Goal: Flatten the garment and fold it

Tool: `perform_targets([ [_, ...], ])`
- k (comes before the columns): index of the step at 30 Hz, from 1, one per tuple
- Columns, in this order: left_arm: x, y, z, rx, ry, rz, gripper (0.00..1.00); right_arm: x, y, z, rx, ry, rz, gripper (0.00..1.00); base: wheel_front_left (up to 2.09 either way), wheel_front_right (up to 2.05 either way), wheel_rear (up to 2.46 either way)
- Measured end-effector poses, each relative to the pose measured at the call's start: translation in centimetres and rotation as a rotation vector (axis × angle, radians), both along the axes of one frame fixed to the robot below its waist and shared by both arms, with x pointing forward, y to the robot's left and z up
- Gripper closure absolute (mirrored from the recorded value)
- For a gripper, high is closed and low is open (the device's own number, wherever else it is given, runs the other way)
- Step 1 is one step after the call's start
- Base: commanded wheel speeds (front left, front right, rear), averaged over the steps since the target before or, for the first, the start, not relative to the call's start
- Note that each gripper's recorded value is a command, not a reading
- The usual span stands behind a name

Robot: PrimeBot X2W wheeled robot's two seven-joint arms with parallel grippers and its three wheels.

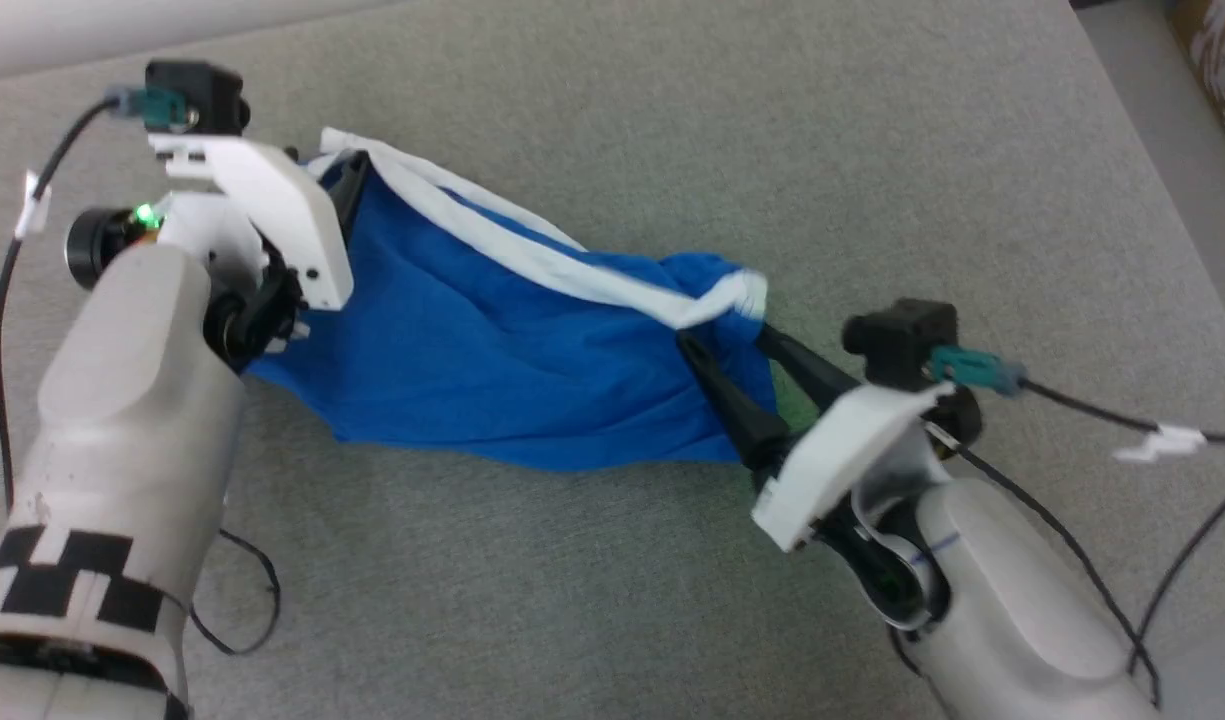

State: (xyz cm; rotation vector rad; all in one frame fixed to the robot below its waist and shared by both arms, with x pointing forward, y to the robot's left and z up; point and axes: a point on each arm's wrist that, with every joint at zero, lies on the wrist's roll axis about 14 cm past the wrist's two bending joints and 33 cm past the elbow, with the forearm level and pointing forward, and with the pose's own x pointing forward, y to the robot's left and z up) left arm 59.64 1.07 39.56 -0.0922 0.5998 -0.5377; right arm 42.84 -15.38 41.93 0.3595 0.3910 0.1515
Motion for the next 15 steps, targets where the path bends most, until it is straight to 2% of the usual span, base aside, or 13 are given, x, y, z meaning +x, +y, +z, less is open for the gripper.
perform_targets([
  [4, -0.6, 1.3, 1.3, -0.026, -0.071, 0.037, 0.00, -0.7, -0.8, 1.7, -0.090, -0.084, 0.018, 0.00, 0.00, 0.00, 0.00],
  [9, -2.4, 4.2, 3.1, -0.005, -0.106, 0.070, 0.00, -2.0, -1.9, 4.4, -0.186, -0.180, 0.008, 0.00, 0.00, 0.00, 0.00],
  [15, -5.1, 7.2, 4.9, 0.082, -0.053, 0.050, 0.00, -4.0, -1.6, 7.2, -0.227, -0.242, 0.000, 0.00, 0.00, 0.00, 0.00],
])
